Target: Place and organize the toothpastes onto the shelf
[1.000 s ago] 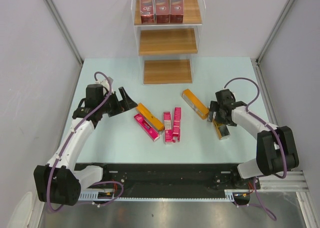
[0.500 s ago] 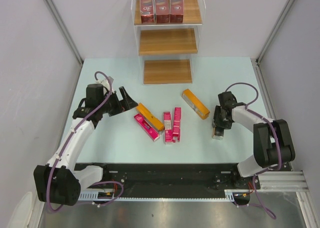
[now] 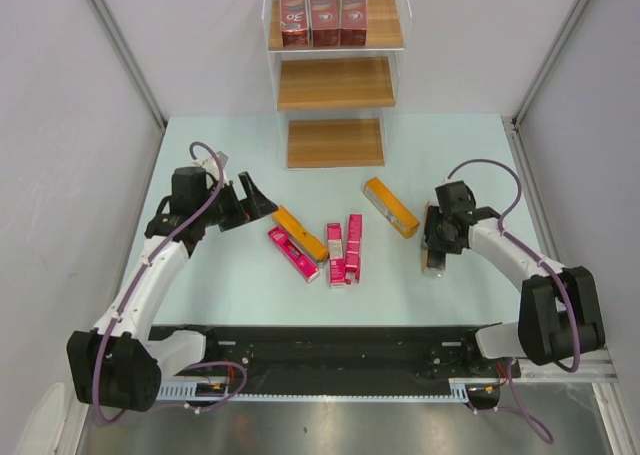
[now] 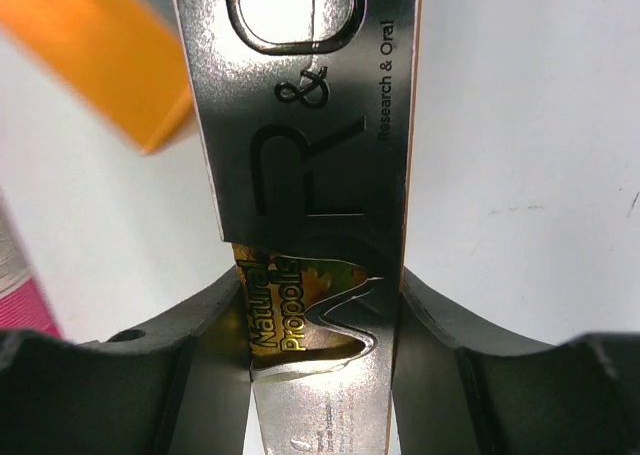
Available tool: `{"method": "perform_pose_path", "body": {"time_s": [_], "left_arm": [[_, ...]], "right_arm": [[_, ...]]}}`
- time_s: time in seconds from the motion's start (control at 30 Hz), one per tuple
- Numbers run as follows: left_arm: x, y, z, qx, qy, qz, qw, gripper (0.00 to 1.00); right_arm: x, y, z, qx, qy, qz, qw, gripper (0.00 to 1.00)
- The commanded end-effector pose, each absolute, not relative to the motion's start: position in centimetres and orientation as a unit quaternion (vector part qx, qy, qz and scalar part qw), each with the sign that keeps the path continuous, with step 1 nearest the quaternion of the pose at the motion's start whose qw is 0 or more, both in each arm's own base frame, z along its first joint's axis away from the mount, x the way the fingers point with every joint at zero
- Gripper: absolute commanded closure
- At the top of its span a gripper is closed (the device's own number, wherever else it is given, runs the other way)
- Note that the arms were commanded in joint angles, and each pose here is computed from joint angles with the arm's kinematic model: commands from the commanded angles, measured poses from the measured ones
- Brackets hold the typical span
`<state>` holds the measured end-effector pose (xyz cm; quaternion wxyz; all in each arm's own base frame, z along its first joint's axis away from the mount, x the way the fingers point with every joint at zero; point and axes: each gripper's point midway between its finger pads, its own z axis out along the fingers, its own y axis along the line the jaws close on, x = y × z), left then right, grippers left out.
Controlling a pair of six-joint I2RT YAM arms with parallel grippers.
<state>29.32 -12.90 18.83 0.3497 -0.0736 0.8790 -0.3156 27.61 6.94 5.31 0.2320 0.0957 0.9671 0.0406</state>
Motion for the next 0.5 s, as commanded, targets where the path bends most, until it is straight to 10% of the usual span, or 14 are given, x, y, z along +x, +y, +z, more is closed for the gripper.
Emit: {"method": "perform_pose_path", "body": {"time_s": [0.0, 0.47], "left_arm": [[29.6, -14.4, 22.4, -0.05, 0.847, -0.367, 0.382, 0.0], [28.1, -20.0, 25.1, -0.006, 0.79, -0.494, 0.363, 0.0]], "right_arm": [[30.9, 10.4, 11.7, 0.037, 0.946, 0.05, 0.318, 0.71], [27.3, 32.5, 17.8, -0.179, 0.887, 0.234, 0.354, 0.7]]}}
